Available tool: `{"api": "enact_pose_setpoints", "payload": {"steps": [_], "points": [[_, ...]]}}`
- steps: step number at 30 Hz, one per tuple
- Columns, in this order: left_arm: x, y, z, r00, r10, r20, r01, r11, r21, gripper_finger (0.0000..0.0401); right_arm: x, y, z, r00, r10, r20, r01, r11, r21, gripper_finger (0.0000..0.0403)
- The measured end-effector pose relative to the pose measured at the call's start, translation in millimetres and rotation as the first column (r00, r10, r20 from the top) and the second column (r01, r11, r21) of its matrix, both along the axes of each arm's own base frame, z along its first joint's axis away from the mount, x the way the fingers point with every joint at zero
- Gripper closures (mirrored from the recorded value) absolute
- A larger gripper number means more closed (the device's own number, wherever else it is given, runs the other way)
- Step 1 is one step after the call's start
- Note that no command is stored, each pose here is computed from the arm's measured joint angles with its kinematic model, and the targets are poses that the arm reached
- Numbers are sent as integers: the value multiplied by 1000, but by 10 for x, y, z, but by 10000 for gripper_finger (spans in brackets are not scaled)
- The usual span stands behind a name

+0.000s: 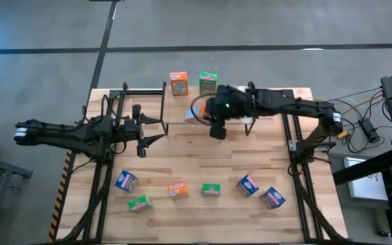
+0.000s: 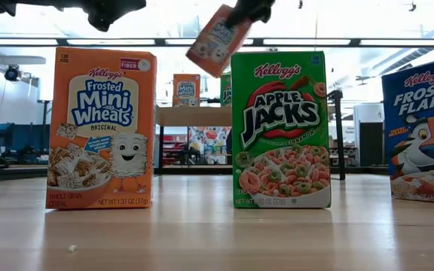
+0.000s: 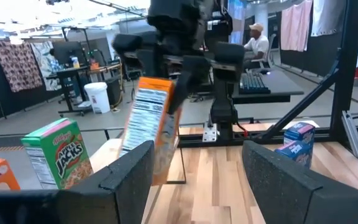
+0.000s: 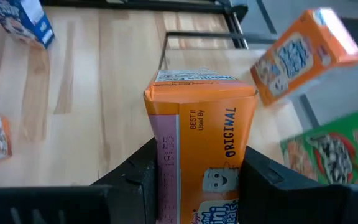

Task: Stack cereal on shelf
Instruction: Put the right orange cereal box aligned with the other orange cereal box on the shelf

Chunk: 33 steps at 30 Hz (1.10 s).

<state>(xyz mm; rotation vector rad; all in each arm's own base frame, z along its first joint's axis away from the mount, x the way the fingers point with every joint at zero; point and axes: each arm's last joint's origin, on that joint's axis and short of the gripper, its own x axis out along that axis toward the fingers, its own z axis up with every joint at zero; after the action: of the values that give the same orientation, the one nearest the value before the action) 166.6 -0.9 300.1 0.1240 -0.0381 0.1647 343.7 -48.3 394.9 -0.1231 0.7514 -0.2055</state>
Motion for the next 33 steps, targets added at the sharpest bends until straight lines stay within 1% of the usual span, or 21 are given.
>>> {"api": "enact_pose_setpoints", "payload": {"steps": [7, 12, 17, 20, 28, 33], "points": [[-1, 0, -25, 1000, -1, -24, 0, 1000, -17, 174, 177, -225, -48, 991, -17, -136, 16, 1000, -11, 266], [-1, 0, -31, 1000, -2, -25, 1, 999, -43, 174, 361, -375, -172, 984, -42, -175, 42, 999, -5, 266], [0, 0, -38, 1000, -4, -29, 2, 998, -62, 174, 460, -478, -227, 976, -58, -210, 59, 998, -3, 262], [7, -1, -42, 1000, -4, -31, 2, 998, -67, 174, 500, -512, -231, 975, -62, -212, 63, 998, -3, 245], [30, -2, -55, 999, -4, -38, 2, 998, -65, 174, 531, -545, -220, 979, -52, -196, 49, 999, -21, 183], [30, -2, -51, 999, -5, -34, 3, 998, -62, 174, 541, -551, -193, 983, -54, -173, 50, 998, -26, 157]]}}
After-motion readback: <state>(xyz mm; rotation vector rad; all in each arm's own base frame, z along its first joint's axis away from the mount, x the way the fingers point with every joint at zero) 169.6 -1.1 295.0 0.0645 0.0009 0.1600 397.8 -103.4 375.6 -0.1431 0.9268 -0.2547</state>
